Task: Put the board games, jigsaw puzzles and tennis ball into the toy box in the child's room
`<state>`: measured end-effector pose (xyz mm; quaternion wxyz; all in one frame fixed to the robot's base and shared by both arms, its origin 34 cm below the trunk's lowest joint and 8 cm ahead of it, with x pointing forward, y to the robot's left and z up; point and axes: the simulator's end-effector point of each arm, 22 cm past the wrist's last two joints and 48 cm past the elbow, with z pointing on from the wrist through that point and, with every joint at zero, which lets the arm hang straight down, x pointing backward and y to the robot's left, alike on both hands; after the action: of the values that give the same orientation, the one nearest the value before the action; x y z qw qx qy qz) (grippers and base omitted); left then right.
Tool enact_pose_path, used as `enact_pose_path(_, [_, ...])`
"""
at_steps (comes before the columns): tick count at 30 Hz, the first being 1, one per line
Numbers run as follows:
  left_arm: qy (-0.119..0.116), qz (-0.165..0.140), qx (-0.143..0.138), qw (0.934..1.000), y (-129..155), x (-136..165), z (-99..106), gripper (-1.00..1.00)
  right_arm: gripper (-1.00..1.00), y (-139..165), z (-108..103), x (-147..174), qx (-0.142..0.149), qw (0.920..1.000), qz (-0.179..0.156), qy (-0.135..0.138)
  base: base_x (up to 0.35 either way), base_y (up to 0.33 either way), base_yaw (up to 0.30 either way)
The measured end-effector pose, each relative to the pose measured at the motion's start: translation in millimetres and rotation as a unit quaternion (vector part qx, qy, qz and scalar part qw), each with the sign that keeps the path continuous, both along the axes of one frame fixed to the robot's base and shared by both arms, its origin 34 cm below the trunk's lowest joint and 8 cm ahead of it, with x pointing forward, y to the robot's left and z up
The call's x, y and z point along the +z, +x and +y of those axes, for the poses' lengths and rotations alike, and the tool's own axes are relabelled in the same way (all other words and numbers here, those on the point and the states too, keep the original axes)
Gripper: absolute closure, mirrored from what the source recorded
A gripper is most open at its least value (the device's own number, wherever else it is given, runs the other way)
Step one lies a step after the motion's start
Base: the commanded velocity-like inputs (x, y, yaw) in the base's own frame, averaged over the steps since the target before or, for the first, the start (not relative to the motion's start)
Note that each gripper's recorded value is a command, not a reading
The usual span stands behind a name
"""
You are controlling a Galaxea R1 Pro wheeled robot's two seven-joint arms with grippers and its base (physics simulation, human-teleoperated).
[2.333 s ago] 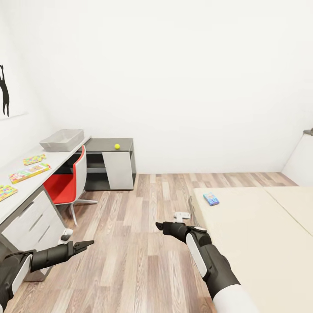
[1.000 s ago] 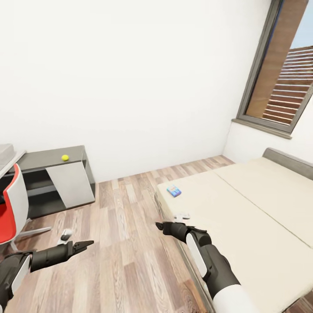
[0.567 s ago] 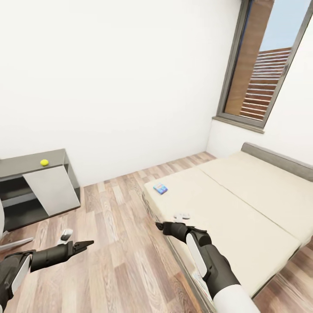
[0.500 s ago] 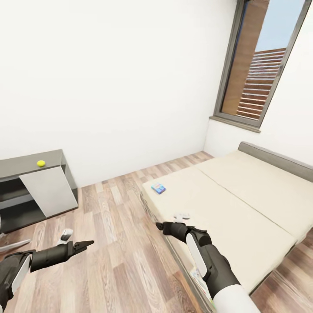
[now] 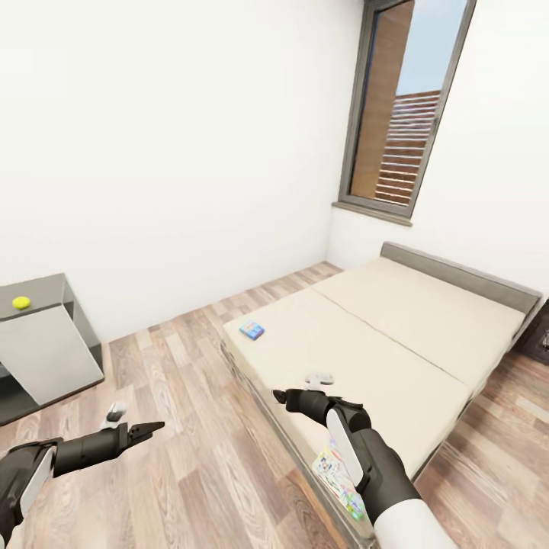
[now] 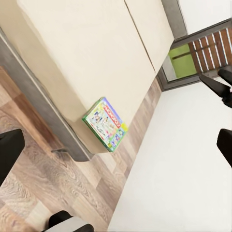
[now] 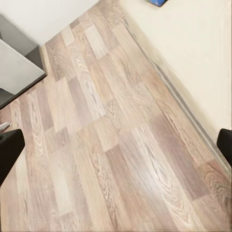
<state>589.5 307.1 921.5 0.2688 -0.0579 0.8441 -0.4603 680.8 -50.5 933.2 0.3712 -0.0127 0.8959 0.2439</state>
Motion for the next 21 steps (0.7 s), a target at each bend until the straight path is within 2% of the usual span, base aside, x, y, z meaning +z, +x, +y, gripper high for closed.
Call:
enact_pose_path(13, [0.000,-0.002,0.000,1.0000,0.3,2.1,0.3,-1.00,-1.00,0.2,0.1,2.6,0.000,1.0000,-0.002,0.000,0.000,0.004,-0.280])
enact_pose_path(21, [0.001,-0.003,0.001,1.0000,0.6,3.1,0.3,-1.00,-1.00,0.5,0.0,4.3,0.000,1.0000,-0.004,0.000,0.000,0.091,-0.280])
